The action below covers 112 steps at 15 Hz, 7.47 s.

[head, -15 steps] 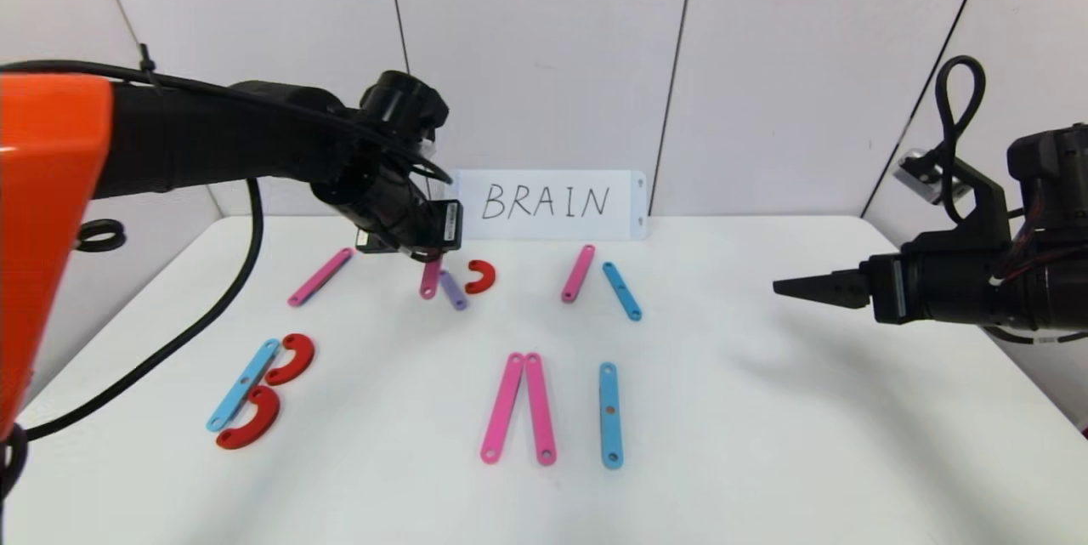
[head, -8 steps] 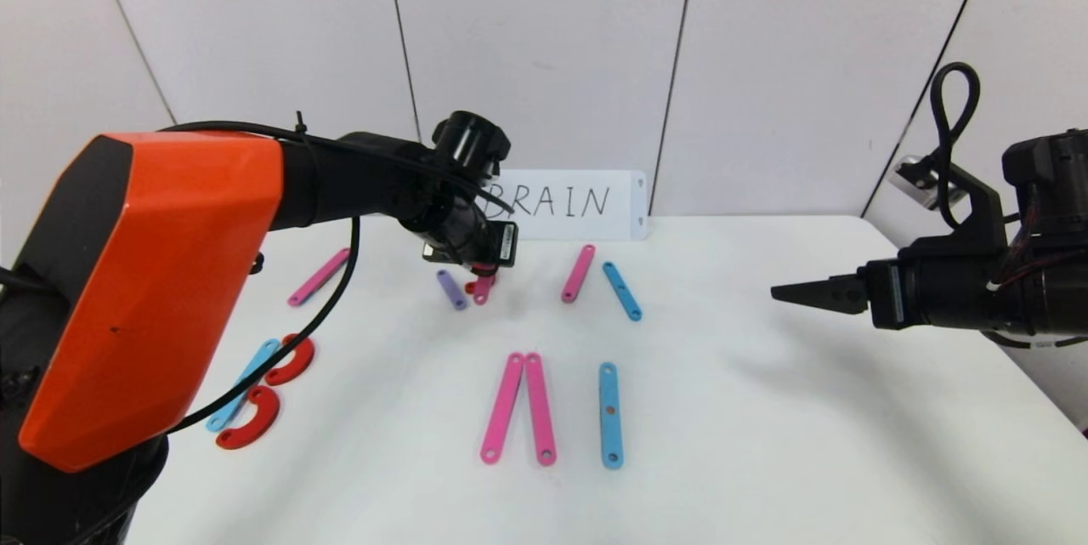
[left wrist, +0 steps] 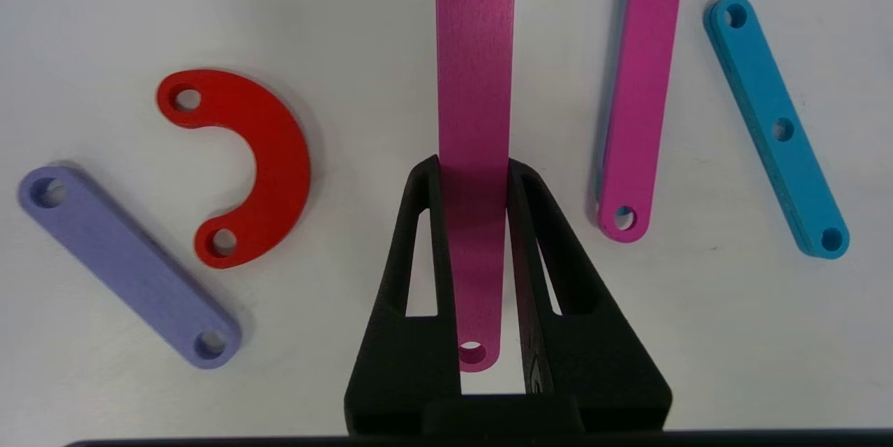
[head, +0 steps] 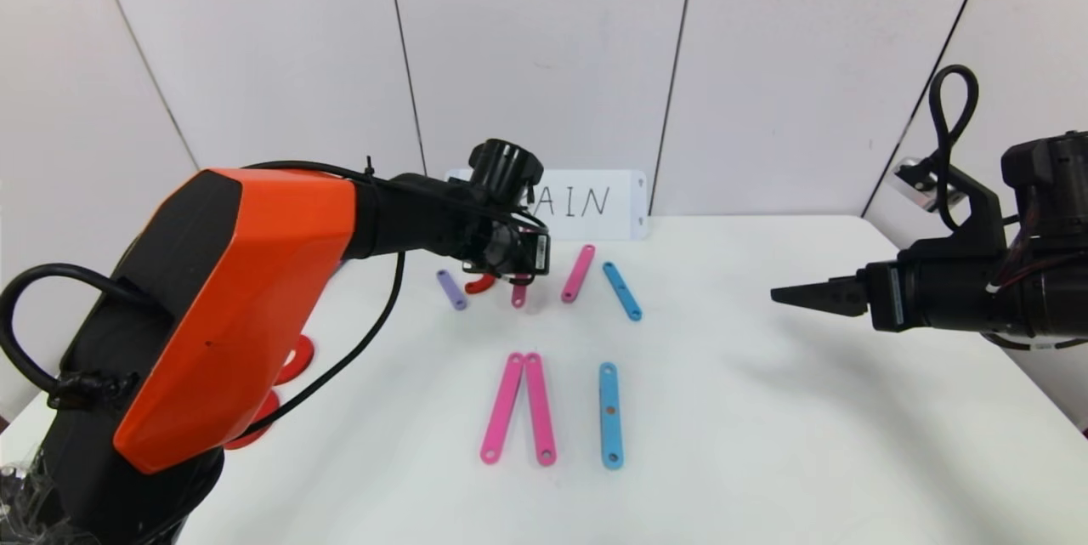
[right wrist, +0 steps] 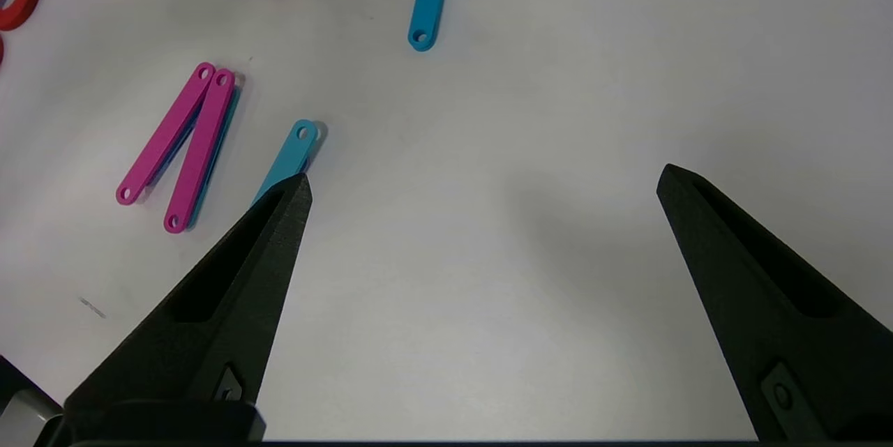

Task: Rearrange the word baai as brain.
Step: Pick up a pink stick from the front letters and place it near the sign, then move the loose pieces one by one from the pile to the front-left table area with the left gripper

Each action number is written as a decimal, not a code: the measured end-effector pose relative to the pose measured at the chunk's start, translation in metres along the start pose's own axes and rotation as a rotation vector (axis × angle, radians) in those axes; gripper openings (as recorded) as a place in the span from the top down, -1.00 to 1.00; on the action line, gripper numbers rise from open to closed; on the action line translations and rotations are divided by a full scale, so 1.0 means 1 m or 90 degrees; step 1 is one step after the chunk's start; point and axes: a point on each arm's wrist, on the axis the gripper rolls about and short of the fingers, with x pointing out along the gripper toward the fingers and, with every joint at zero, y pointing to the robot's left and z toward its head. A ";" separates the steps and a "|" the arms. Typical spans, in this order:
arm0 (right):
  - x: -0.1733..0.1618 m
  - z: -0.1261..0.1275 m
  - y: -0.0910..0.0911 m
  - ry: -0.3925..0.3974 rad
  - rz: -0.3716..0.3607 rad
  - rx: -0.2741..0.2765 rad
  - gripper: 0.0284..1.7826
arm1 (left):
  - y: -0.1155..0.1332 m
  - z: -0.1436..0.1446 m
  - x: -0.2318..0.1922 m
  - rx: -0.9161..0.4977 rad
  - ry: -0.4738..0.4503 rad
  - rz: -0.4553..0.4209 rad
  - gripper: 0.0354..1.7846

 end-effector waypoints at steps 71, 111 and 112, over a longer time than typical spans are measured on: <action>0.015 -0.007 -0.005 0.003 0.000 -0.013 -0.94 | 0.311 -0.002 -0.065 0.052 0.106 0.082 -0.92; 0.017 -0.009 -0.003 0.010 0.003 -0.013 -0.94 | 0.157 -0.067 -0.119 -0.048 0.187 0.141 0.69; 0.017 -0.010 -0.003 0.011 0.003 -0.013 -0.94 | 0.151 -0.072 -0.119 -0.048 0.196 0.144 0.69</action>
